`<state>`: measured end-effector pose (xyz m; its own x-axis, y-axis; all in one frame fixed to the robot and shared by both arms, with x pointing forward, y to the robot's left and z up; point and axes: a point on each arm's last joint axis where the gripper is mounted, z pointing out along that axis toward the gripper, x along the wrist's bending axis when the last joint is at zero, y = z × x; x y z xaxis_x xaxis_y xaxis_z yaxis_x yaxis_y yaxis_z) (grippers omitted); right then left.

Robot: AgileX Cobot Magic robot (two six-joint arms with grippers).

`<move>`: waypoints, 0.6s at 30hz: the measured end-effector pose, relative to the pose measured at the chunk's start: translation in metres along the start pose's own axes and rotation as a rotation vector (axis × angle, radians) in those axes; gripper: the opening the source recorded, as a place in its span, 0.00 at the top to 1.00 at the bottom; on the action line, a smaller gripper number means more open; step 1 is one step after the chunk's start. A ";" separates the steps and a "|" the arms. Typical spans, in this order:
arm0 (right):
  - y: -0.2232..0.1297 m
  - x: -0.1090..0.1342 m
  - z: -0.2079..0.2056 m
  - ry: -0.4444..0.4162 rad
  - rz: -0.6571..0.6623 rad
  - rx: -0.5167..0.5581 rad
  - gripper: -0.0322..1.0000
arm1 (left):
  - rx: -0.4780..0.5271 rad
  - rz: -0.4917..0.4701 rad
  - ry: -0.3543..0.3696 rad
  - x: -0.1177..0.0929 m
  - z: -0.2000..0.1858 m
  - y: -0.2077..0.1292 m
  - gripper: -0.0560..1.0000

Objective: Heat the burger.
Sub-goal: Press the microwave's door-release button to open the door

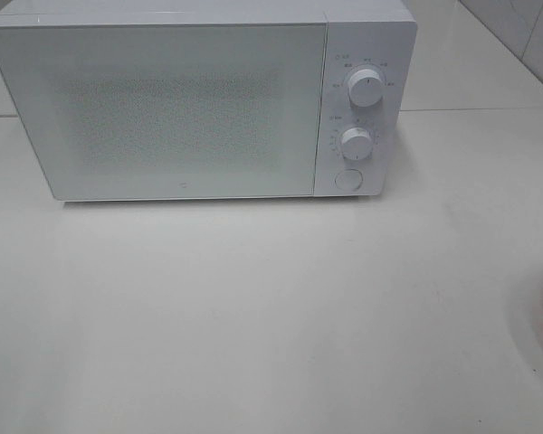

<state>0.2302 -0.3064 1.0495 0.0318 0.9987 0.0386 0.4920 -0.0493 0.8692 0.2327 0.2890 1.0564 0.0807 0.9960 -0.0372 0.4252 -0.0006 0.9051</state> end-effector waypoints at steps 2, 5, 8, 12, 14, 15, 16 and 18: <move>0.000 0.000 0.000 0.000 0.000 0.000 0.26 | 0.000 0.000 0.000 0.000 0.000 0.000 0.01; 0.000 0.000 0.000 0.000 0.000 0.000 0.26 | 0.000 0.000 0.000 0.000 0.000 0.000 0.01; 0.000 0.000 0.000 0.000 0.000 0.000 0.26 | 0.000 0.000 0.000 0.000 0.000 0.000 0.01; 0.000 0.000 0.000 0.000 0.000 0.000 0.26 | 0.000 0.000 0.000 0.000 0.000 0.000 0.01; 0.000 0.000 0.000 0.000 0.000 0.000 0.26 | 0.000 0.000 0.000 0.000 0.000 0.000 0.01; 0.000 0.000 0.000 0.000 0.000 0.000 0.26 | 0.000 0.000 0.000 0.000 0.000 0.000 0.01; 0.000 0.000 0.000 0.000 0.000 0.000 0.26 | 0.000 0.000 0.000 0.000 0.000 0.000 0.01; 0.000 0.000 0.000 0.000 0.000 0.000 0.26 | 0.000 0.000 0.000 0.000 0.000 0.000 0.01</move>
<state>0.2302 -0.3064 1.0495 0.0318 0.9987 0.0386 0.4920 -0.0493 0.8692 0.2327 0.2890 1.0564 0.0807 0.9960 -0.0372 0.4252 -0.0006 0.9051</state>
